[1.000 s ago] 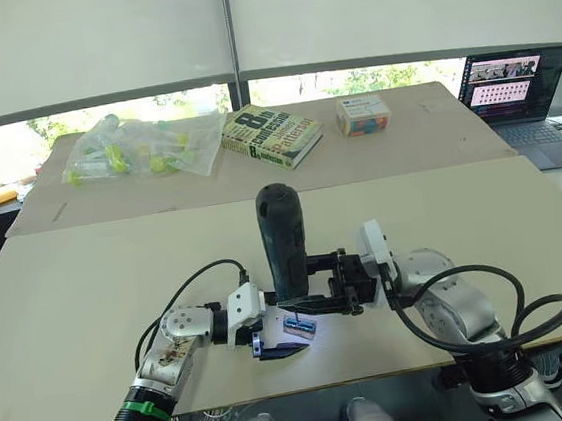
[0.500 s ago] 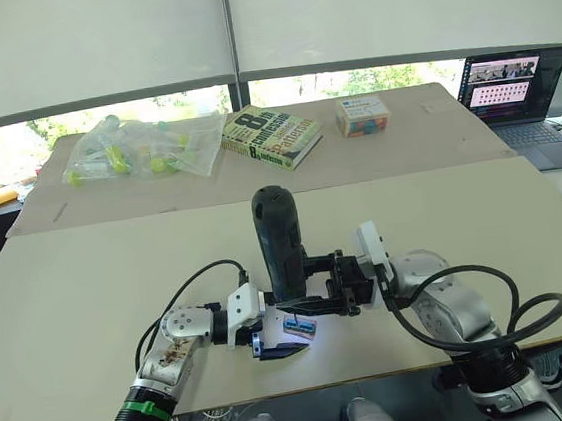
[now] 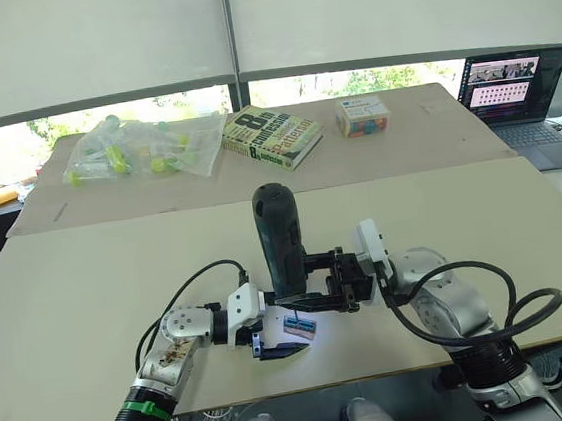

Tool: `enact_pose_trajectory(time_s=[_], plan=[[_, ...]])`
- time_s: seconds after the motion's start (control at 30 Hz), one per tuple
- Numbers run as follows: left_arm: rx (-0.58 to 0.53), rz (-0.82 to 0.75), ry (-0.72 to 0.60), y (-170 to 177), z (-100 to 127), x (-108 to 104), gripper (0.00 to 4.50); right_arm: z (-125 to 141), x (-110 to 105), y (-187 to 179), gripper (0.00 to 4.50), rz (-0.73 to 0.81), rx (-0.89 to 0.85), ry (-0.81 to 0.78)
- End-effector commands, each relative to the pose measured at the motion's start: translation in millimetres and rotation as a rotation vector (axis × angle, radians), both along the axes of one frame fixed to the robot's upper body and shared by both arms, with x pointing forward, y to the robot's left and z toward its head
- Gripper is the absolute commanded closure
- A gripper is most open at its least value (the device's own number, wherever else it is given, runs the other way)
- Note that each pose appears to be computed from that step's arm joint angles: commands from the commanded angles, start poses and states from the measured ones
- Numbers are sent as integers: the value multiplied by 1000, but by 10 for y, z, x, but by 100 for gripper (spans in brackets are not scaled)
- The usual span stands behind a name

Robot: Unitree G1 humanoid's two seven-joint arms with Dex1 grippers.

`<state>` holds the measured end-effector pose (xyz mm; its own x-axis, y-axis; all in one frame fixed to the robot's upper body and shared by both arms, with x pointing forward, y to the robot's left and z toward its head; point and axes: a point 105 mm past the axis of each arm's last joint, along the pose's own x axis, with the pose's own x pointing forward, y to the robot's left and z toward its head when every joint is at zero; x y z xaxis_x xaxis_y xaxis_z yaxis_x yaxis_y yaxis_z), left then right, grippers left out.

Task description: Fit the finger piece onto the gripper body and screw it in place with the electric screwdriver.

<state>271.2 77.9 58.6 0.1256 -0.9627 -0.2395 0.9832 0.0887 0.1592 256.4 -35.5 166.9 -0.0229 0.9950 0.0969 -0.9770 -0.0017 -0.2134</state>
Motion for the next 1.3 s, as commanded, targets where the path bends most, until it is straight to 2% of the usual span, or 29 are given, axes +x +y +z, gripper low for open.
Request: enact_pose_trajectory(time_s=[0.03,0.5,0.93,1.3], plan=[[17,12,39,22,-106,-20,1,-12,-44,-3,254,16,-19,14],[15,20,38,23,-104,-7,1,-44,-21,0,254,6,-71,-30],[2,40,36,60,-82,1,1,160,-63,10,254,30,22,-28],[-61,67,14,177,48,-19,1,363,-131,-17,254,46,85,-66]])
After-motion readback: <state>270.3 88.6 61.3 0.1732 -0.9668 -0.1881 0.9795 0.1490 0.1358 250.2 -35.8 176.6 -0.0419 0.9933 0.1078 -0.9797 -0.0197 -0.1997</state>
